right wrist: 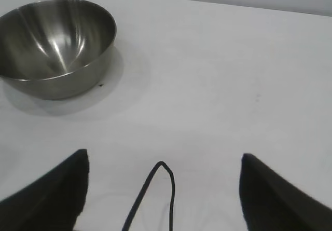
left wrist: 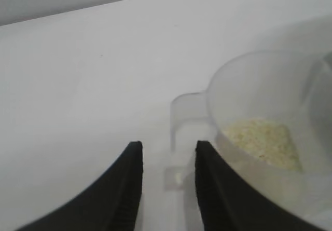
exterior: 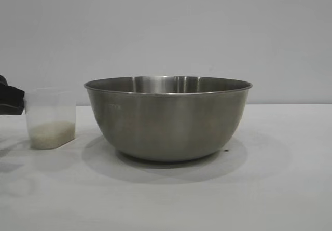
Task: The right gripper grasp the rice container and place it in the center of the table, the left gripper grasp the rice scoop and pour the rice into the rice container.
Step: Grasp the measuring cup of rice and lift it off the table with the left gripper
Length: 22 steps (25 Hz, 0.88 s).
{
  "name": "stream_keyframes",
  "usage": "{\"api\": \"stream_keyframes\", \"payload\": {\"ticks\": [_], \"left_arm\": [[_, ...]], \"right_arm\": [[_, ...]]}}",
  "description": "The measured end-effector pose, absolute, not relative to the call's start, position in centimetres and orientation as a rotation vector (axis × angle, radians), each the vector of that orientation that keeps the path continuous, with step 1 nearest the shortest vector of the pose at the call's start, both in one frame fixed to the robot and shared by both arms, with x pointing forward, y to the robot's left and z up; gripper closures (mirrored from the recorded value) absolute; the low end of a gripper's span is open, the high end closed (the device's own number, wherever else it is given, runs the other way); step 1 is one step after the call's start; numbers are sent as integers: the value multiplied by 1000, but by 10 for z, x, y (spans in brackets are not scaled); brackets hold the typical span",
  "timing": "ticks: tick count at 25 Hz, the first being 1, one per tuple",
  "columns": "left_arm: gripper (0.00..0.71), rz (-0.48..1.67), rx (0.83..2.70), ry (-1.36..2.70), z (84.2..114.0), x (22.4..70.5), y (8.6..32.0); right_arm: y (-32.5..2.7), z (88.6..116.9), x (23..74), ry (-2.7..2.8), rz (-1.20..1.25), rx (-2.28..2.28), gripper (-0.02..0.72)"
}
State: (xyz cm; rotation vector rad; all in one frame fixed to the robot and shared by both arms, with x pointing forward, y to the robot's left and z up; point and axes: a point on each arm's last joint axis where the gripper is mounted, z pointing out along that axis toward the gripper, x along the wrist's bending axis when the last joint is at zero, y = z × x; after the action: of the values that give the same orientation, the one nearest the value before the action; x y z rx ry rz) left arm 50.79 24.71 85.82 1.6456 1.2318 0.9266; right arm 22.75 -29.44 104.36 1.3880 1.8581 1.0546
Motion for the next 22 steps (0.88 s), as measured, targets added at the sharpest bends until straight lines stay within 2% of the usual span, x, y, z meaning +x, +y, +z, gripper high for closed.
{"api": "stream_keyframes", "payload": {"ticks": [12,15,17,22], "left_arm": [[504,913,1654,1142,850,535,236],[646,904,1659,1107,852,538,233],[710,905,1657,1100,851,541,232],[710,903,1660,1078,850,545,230]], "right_arm": [[-294,1044,228,1858,1055,1388,166],[-294,1044,228,1858,1055,1388,166],[-294,1044,228,1858,1055,1388,166],[-294,1044,228,1858,1055,1388,166]]}}
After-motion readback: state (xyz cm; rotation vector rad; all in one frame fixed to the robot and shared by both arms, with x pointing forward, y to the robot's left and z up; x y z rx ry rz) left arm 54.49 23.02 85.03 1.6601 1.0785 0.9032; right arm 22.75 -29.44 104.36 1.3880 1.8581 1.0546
